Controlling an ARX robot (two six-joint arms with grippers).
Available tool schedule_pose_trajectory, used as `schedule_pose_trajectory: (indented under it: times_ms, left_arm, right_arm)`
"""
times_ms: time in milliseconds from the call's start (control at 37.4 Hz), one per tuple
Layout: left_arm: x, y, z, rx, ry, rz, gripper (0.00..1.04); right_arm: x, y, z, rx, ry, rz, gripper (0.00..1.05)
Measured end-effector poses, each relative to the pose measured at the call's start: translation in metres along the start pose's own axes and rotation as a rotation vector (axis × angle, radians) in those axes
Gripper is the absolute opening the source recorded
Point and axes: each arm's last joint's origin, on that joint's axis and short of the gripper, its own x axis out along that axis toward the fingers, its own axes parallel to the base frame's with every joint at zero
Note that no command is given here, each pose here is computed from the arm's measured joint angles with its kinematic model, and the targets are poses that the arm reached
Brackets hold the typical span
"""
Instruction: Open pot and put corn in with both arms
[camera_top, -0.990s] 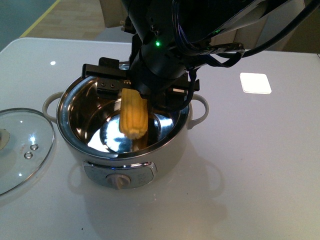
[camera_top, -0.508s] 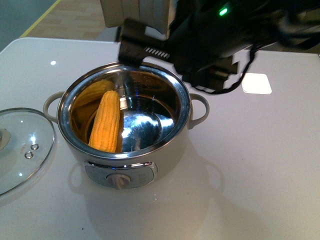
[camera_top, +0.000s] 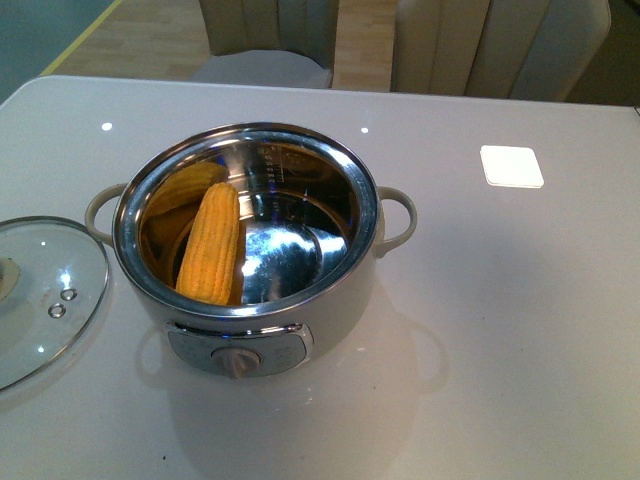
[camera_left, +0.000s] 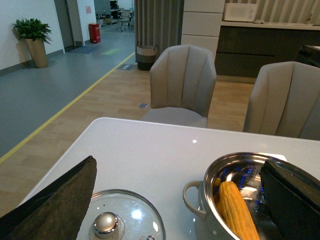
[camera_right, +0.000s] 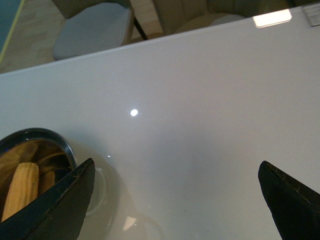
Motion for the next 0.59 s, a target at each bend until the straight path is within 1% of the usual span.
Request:
schedule_pose_trajectory:
  times_ms: [53, 80, 160, 214, 321, 401, 481, 508, 588]
  left_arm:
    - [0.000, 0.000, 0.000, 0.000, 0.000, 0.000, 0.98]
    - [0.000, 0.000, 0.000, 0.000, 0.000, 0.000, 0.98]
    - [0.000, 0.000, 0.000, 0.000, 0.000, -0.001, 0.98]
    - [0.000, 0.000, 0.000, 0.000, 0.000, -0.001, 0.98]
    - [0.000, 0.000, 0.000, 0.000, 0.000, 0.000, 0.98]
    - [0.000, 0.000, 0.000, 0.000, 0.000, 0.000, 0.98]
    - [0.000, 0.000, 0.000, 0.000, 0.000, 0.000, 0.98]
    - [0.000, 0.000, 0.000, 0.000, 0.000, 0.000, 0.98]
    - [0.000, 0.000, 0.000, 0.000, 0.000, 0.000, 0.98]
  right_arm:
    - [-0.011, -0.007, -0.001, 0.003, -0.026, -0.010, 0.96]
    - [-0.012, -0.009, -0.001, -0.018, -0.064, -0.015, 0.94]
    - [-0.015, -0.013, -0.004, -0.083, -0.249, 0.025, 0.84]
    - [-0.019, -0.019, -0.013, -0.133, -0.355, 0.047, 0.75]
    - [-0.029, -0.028, -0.025, -0.186, -0.459, 0.053, 0.59]
    - [-0.041, -0.037, -0.033, -0.216, -0.493, 0.049, 0.40]
    - [-0.045, -0.042, -0.040, -0.221, -0.492, 0.046, 0.30]
    - [-0.047, -0.044, -0.045, -0.224, -0.486, 0.041, 0.22]
    - [-0.050, -0.048, -0.050, -0.231, -0.481, 0.041, 0.12]
